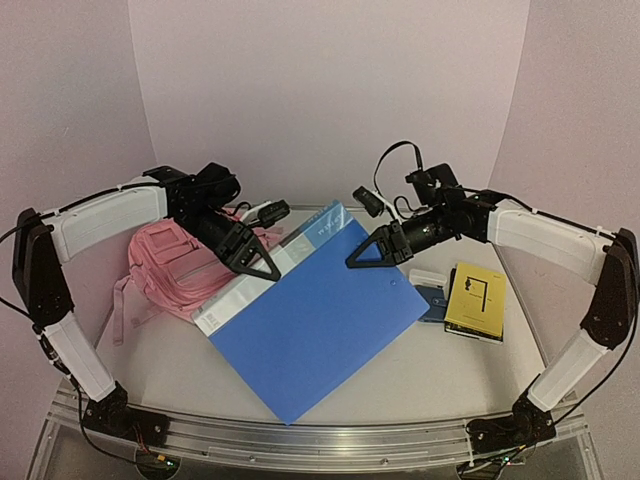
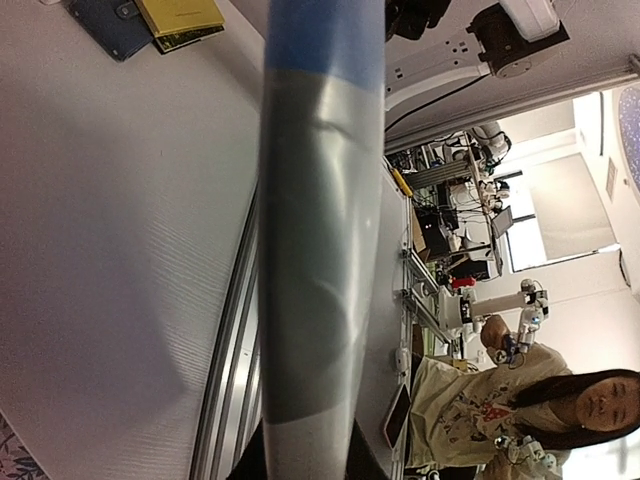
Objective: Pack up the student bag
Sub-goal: Pick up the files from the center of the board.
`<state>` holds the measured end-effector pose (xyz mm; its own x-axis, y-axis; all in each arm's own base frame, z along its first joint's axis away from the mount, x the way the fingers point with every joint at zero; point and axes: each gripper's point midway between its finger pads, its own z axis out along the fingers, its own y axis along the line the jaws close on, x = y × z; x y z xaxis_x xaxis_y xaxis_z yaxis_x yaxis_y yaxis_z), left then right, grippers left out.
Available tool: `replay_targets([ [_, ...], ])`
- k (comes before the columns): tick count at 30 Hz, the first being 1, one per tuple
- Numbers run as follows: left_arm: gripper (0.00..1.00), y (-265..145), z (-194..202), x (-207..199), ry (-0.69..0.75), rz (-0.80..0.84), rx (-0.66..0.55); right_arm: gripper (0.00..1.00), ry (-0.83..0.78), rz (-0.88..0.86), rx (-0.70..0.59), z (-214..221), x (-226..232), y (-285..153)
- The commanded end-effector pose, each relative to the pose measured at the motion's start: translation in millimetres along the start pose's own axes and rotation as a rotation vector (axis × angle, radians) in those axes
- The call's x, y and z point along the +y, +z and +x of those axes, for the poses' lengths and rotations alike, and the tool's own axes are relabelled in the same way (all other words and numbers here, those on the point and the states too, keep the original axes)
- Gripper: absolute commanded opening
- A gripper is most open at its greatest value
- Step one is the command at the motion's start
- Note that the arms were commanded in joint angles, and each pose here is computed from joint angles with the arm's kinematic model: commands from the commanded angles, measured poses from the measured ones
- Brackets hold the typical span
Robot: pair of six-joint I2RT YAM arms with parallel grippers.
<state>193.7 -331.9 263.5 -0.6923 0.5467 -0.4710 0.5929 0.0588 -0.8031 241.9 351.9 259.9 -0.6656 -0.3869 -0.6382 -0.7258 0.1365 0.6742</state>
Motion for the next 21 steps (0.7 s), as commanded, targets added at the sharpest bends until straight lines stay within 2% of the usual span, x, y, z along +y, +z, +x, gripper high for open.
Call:
replay_targets([
  [1, 0.24, -7, -21, -4, 0.086, -0.061, -0.052, 0.00, -0.049, 0.038, -0.036, -11, 9, -6],
  [4, 0.57, -17, -30, 18, 0.110, -0.248, -0.111, 0.00, -0.024, 0.225, -0.125, -33, -11, -19],
  [6, 0.71, -34, -36, 34, 0.132, -0.405, -0.168, 0.00, 0.005, 0.369, -0.214, -50, -27, -38],
  [8, 0.79, -55, -42, 46, 0.104, -0.503, -0.240, 0.00, 0.036, 0.437, -0.304, -65, -33, -61],
  [12, 0.85, -87, -42, 76, 0.024, -0.665, -0.296, 0.00, 0.094, 0.610, -0.484, -81, -46, -110],
  [16, 0.86, -95, -29, 115, -0.065, -0.809, -0.233, 0.00, 0.166, 0.821, -0.668, -81, -56, -165],
  [21, 0.84, -89, -17, 151, -0.118, -0.892, -0.162, 0.00, 0.235, 0.984, -0.809, -65, -59, -205],
])
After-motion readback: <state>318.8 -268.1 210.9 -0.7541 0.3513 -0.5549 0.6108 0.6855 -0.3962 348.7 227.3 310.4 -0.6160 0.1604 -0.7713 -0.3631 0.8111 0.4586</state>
